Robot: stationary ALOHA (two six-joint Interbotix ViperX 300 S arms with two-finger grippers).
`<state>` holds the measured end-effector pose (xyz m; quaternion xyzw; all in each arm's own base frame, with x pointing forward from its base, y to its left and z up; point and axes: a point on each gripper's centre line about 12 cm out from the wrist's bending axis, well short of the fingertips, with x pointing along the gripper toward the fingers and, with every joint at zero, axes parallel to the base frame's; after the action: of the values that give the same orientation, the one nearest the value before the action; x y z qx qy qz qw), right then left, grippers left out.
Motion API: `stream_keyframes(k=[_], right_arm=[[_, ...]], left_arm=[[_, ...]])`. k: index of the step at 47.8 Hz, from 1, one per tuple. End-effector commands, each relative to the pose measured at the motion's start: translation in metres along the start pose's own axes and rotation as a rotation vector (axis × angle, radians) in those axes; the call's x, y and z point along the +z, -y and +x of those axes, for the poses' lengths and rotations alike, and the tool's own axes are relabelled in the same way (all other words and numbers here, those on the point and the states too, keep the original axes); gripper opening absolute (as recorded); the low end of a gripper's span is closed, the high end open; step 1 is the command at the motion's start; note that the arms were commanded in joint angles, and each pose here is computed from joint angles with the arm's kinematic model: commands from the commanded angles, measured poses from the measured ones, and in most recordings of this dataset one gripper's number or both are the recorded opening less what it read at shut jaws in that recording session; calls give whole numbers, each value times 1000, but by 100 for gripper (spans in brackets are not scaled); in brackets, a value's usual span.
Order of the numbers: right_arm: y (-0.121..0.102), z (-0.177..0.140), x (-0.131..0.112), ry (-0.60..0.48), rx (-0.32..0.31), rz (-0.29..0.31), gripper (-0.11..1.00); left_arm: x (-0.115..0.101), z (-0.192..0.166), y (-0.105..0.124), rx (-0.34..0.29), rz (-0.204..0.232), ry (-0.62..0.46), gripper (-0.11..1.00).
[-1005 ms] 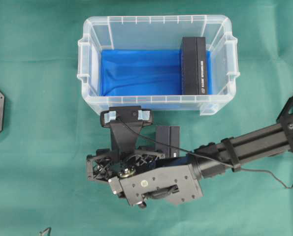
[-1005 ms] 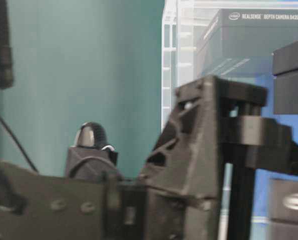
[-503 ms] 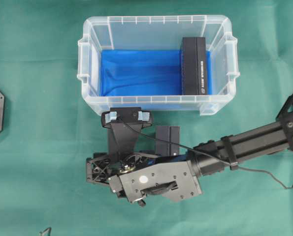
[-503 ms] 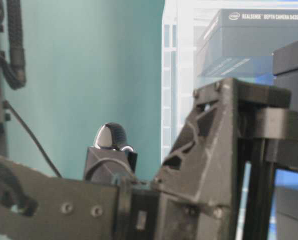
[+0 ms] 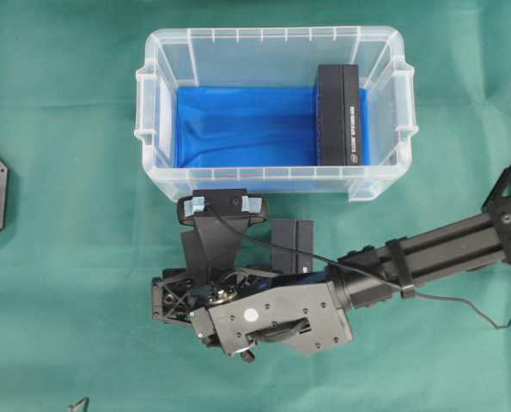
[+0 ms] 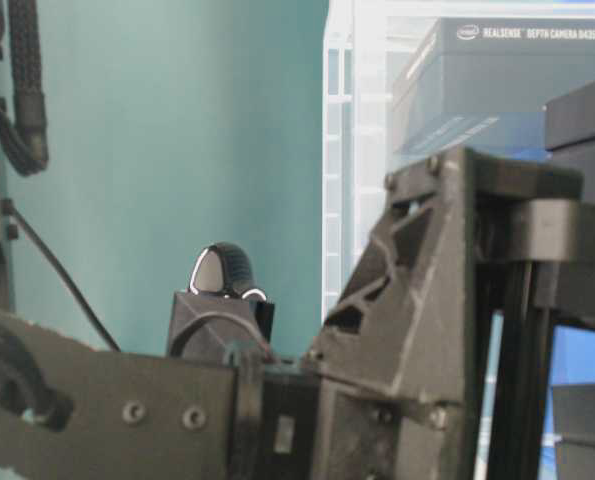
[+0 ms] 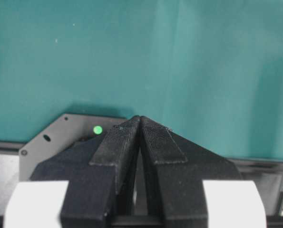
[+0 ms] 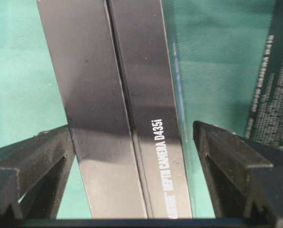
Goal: Take the box out of the case with the right arm.
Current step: 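Lower the box onto the table and open the right gripper, then withdraw the right gripper to the right side of the table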
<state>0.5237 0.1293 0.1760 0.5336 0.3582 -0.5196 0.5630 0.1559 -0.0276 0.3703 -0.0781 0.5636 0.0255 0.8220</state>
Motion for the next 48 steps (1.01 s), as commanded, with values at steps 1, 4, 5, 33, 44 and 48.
stream_keyframes(k=[1,4,5,33,44,48], right_arm=[[-3,-32,8,-10,39,13,92],[-3,-40,11,-7,41,14,92],[-3,-43,13,-6,43,16,92],[1,-142,56,82,112,-5,91],[3,-147,58,82,104,-59,91],[7,-150,59,87,88,-95,91]], left_arm=[[2,-2,0,-2,-3,12,0],[2,-2,0,0,-3,11,0],[3,-2,0,0,-3,13,0],[2,-2,0,0,-3,11,0],[2,-2,0,0,-3,11,0],[2,-2,0,0,-4,11,0]])
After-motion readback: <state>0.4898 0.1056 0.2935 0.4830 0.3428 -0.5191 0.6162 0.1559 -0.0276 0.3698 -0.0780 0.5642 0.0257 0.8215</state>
